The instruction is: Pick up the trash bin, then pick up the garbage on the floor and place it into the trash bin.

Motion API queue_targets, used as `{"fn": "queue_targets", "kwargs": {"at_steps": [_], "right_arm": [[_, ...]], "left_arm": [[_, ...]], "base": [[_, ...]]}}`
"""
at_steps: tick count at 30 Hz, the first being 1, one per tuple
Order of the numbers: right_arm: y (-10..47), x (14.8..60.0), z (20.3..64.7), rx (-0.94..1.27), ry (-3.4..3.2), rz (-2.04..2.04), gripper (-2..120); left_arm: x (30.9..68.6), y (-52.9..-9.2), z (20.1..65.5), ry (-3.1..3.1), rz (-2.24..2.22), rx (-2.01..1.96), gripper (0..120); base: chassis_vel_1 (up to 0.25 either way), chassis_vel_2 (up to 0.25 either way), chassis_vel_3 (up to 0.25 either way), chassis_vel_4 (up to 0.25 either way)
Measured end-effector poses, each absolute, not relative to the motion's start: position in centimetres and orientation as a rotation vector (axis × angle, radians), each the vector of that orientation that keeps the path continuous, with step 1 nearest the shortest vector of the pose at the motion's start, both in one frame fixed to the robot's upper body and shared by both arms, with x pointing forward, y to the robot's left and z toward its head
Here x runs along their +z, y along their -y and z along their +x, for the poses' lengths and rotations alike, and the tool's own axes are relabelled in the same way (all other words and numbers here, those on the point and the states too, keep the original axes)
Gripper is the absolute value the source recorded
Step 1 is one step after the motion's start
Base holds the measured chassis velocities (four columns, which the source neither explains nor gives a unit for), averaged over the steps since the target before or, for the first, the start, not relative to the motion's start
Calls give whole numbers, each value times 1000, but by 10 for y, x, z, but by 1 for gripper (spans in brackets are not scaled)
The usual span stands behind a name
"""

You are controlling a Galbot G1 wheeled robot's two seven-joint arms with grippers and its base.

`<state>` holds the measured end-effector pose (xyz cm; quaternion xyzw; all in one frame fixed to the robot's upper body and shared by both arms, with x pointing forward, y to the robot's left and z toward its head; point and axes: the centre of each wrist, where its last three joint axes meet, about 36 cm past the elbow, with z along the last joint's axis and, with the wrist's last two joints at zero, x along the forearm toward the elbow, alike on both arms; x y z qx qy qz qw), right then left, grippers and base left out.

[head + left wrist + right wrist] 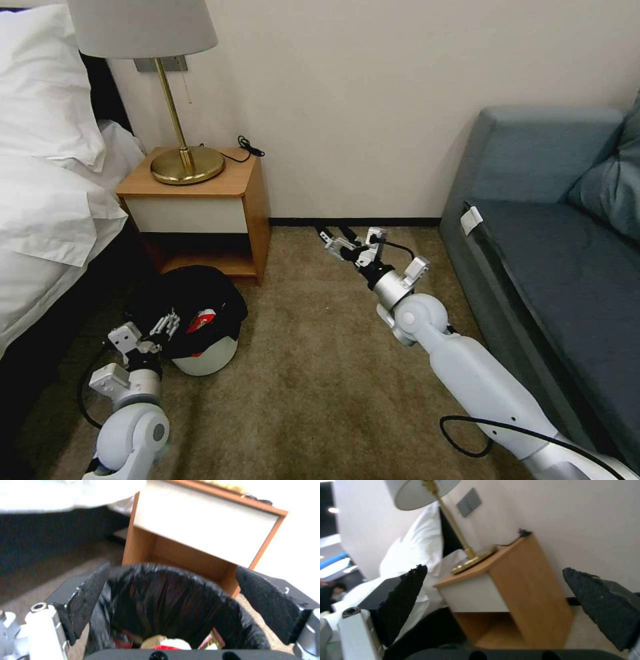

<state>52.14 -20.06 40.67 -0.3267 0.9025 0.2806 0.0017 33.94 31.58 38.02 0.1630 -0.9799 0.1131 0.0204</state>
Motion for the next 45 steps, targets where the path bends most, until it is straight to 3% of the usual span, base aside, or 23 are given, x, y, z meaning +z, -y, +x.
{"fn": "queue_targets", "kwargs": {"at_steps": [12, 18, 45], "right_arm": [[239, 397, 473, 717, -3098, -541, 100], [257, 405, 456, 648, -3109, -502, 100], [261, 410, 453, 642, -3098, -513, 100]], "left_arm": [[424, -302, 331, 3080, 558, 49, 100], [447, -308, 326, 3127, 587, -23, 100], [449, -309, 324, 3133, 587, -32, 100]], "base": [[0, 0, 0, 0], [0, 0, 0, 0], [0, 0, 0, 0]]}}
